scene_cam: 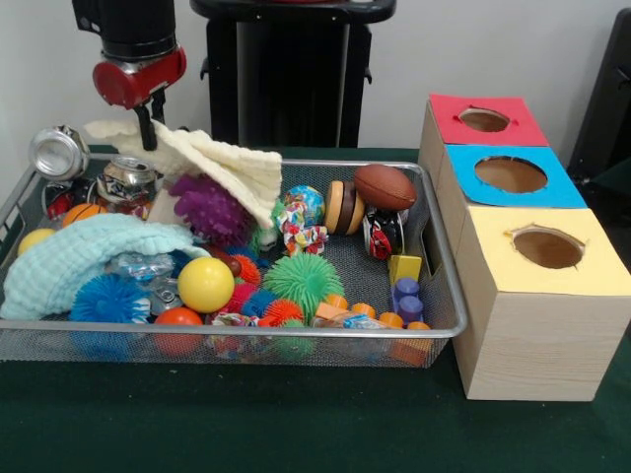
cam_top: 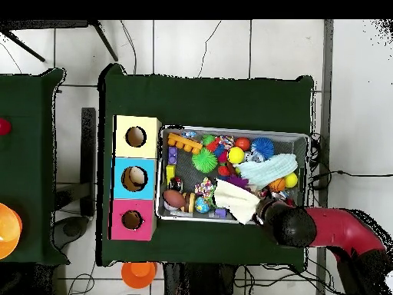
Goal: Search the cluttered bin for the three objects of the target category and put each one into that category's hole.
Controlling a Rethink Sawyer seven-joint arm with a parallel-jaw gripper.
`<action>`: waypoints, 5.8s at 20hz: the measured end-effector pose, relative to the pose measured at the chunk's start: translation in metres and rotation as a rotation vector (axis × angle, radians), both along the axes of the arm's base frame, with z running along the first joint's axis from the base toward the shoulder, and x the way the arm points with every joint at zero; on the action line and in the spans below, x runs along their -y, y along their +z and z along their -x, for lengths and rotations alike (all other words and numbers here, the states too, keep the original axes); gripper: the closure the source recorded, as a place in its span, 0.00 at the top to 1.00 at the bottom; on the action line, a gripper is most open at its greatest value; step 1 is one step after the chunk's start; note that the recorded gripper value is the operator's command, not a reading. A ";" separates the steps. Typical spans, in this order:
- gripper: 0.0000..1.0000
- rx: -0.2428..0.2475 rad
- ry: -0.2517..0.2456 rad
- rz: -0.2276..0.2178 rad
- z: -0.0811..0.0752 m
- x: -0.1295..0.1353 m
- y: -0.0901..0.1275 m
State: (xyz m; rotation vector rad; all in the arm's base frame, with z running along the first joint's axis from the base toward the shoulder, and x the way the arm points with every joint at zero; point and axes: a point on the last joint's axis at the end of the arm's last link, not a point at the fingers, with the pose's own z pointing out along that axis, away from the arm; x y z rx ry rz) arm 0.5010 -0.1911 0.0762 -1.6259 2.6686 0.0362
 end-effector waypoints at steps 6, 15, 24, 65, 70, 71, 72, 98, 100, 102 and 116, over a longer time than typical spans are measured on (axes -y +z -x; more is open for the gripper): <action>0.00 0.012 0.018 0.008 0.000 0.004 0.002; 0.00 0.025 0.010 0.013 0.000 0.012 0.006; 0.00 0.023 0.014 0.005 0.000 0.009 0.004; 0.00 0.266 0.020 -0.139 -0.057 -0.054 0.010; 0.00 0.372 0.016 -0.203 -0.062 -0.103 0.009; 0.00 0.388 0.016 -0.214 -0.061 -0.111 0.008; 0.00 0.403 0.015 -0.225 -0.060 -0.119 0.007; 1.00 0.276 0.018 -0.217 0.017 -0.208 -0.033; 1.00 0.266 0.021 -0.208 0.020 -0.211 -0.034; 1.00 0.261 0.022 -0.204 0.022 -0.213 -0.035; 1.00 0.032 0.048 -0.005 0.050 -0.176 -0.004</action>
